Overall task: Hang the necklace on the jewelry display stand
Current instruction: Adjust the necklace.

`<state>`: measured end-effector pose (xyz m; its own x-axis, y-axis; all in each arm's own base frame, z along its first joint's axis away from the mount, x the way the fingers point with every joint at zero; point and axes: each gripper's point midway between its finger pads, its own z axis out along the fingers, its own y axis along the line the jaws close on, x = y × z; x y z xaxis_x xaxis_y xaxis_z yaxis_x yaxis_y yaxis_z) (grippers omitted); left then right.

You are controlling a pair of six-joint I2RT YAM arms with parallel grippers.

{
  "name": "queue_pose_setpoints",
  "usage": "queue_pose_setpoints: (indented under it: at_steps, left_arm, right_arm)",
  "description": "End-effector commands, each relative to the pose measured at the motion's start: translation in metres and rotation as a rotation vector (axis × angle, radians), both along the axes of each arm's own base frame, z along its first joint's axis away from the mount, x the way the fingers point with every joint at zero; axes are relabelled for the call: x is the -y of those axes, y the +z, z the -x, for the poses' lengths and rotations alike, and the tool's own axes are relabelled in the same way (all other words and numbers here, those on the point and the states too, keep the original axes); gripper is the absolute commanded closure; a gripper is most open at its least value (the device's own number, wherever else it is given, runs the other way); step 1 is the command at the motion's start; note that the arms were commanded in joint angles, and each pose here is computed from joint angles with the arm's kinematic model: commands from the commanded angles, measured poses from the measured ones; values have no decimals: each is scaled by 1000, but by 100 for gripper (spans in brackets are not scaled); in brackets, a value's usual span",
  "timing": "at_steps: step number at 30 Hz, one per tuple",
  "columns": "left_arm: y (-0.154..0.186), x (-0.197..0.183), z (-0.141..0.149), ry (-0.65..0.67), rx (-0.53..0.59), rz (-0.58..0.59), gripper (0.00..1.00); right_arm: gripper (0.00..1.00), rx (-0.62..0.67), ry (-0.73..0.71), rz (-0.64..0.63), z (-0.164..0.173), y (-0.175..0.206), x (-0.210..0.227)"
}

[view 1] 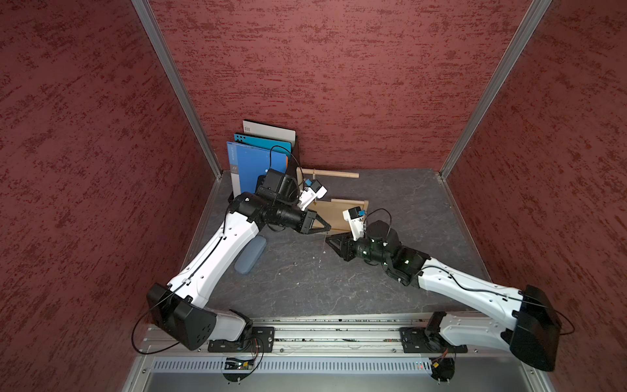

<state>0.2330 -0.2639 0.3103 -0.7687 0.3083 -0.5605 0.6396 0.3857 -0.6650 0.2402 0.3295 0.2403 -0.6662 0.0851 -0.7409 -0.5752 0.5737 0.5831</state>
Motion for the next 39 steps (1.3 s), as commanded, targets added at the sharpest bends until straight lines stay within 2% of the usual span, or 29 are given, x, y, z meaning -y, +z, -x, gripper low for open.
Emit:
queue_pose_setpoints:
  at_steps: [1, 7, 15, 26, 31, 39]
  left_arm:
    - [3, -1, 2, -8, 14, 10, 100]
    - [5, 0, 2, -14, 15, 18, 100]
    - [6, 1, 1, -12, 13, 21, 100]
    - [3, -3, 3, -8, 13, 8, 100]
    - [3, -5, 4, -4, 15, 9, 100]
    - [6, -3, 0, 9, 41, 20, 100]
  right_arm:
    - [65, 39, 24, -39, 4, 24, -3]
    - [65, 79, 7, -41, 6, 34, 6]
    - [67, 63, 56, -42, -2, 30, -18]
    - [100, 85, -6, -29, -10, 28, -10]
    - [100, 99, -78, 15, -15, 26, 6]
    - [100, 252, -221, 143, -31, 54, 42]
